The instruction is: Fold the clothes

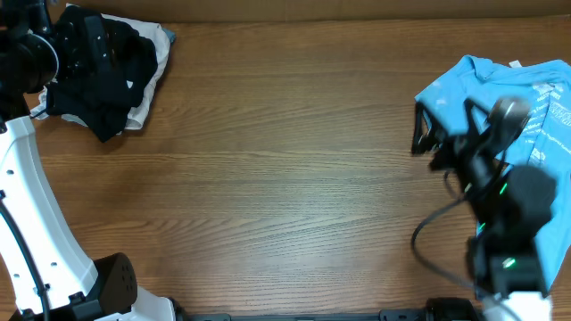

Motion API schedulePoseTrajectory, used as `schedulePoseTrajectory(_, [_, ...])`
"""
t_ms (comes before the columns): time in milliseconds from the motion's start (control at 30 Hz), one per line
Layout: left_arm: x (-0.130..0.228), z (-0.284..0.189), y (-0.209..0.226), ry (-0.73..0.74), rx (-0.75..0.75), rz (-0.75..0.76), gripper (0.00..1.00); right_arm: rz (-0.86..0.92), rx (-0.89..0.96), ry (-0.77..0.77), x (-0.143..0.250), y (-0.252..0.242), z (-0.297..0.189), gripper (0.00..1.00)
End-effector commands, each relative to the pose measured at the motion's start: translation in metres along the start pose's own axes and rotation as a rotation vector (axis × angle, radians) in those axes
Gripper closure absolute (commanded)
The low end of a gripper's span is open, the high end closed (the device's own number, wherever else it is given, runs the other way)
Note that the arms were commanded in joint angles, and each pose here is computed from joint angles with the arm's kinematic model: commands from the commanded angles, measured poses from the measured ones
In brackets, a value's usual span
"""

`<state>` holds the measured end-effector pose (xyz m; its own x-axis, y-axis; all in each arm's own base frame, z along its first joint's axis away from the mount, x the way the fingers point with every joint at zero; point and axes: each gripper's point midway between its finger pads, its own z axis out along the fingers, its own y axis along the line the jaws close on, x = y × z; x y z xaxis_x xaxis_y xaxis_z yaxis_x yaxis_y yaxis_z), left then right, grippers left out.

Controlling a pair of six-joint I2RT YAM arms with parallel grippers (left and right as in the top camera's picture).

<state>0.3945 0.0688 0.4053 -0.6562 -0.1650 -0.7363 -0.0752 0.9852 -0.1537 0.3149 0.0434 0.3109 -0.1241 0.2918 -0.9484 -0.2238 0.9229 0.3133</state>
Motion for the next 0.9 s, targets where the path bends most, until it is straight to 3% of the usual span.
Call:
schedulePoseTrajectory(0, [0.0, 0.0, -0.002, 0.001, 0.009, -0.008, 0.0, -0.004, -0.035, -0.014, 0.048, -0.003, -0.015, 0.0])
schedulePoseTrajectory(267, [0.0, 0.0, -0.002, 0.001, 0.007, -0.008, 0.0, -0.012, -0.018, -0.059, 0.121, -0.022, -0.04, 0.0])
schedulePoseTrajectory(867, [0.0, 0.0, -0.002, 0.001, 0.007, -0.008, 0.0, 0.009, 0.094, 0.055, 0.162, -0.045, -0.052, 0.0])
